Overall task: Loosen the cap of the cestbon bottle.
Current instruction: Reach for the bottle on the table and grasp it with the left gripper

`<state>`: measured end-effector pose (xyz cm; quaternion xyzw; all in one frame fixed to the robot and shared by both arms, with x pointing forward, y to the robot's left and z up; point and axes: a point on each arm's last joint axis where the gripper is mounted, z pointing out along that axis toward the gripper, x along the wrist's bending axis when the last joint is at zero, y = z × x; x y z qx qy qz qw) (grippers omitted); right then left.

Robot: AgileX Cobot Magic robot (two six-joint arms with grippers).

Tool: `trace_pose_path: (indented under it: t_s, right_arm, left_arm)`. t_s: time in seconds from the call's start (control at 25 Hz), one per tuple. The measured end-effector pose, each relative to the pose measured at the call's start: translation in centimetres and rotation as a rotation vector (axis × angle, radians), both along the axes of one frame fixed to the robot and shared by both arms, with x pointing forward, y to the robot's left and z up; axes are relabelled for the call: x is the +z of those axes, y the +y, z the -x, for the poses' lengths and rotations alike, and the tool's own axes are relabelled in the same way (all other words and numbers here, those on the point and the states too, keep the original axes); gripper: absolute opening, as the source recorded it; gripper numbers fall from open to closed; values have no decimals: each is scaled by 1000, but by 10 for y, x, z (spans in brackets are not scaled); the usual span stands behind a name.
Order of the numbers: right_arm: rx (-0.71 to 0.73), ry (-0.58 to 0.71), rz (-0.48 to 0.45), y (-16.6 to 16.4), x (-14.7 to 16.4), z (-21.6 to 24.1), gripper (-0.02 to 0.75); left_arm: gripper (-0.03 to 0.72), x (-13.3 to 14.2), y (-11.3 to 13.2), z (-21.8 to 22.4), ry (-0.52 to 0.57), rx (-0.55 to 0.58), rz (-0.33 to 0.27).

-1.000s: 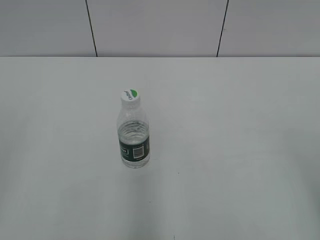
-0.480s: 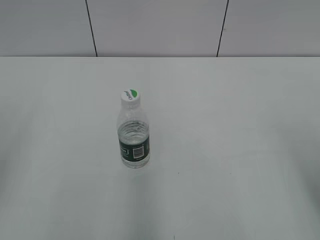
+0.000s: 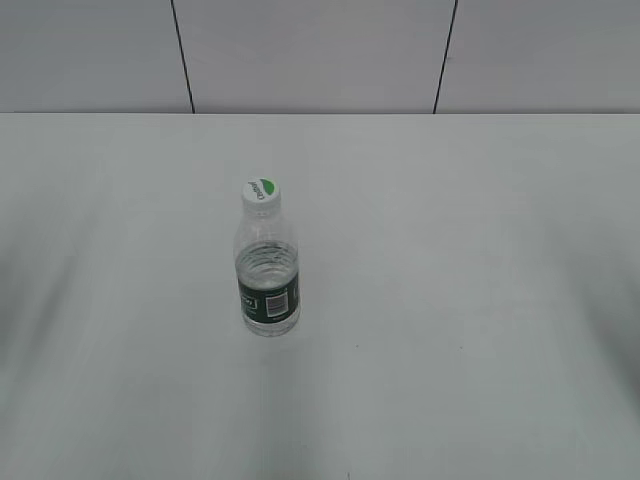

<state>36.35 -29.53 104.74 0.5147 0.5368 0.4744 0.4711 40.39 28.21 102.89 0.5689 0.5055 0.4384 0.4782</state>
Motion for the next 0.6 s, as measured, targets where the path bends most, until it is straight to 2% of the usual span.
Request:
trace_pose_path:
  t_s: [0.24, 0.4, 0.48, 0.6]
  right_arm:
    - [-2, 82, 2, 0, -12, -14, 479]
    - [-2, 108, -1, 0, -15, -18, 479]
    - [-2, 110, -3, 0, -16, -18, 479]
    - [-3, 110, -4, 0, -15, -18, 479]
  left_arm:
    - [436, -23, -15, -29, 18, -59, -42]
    - [436, -52, -20, -47, 103, -79, -65]
    - [436, -70, -27, -55, 141, -137, -84]
    - [436, -90, -38, -64, 132, -260, -67]
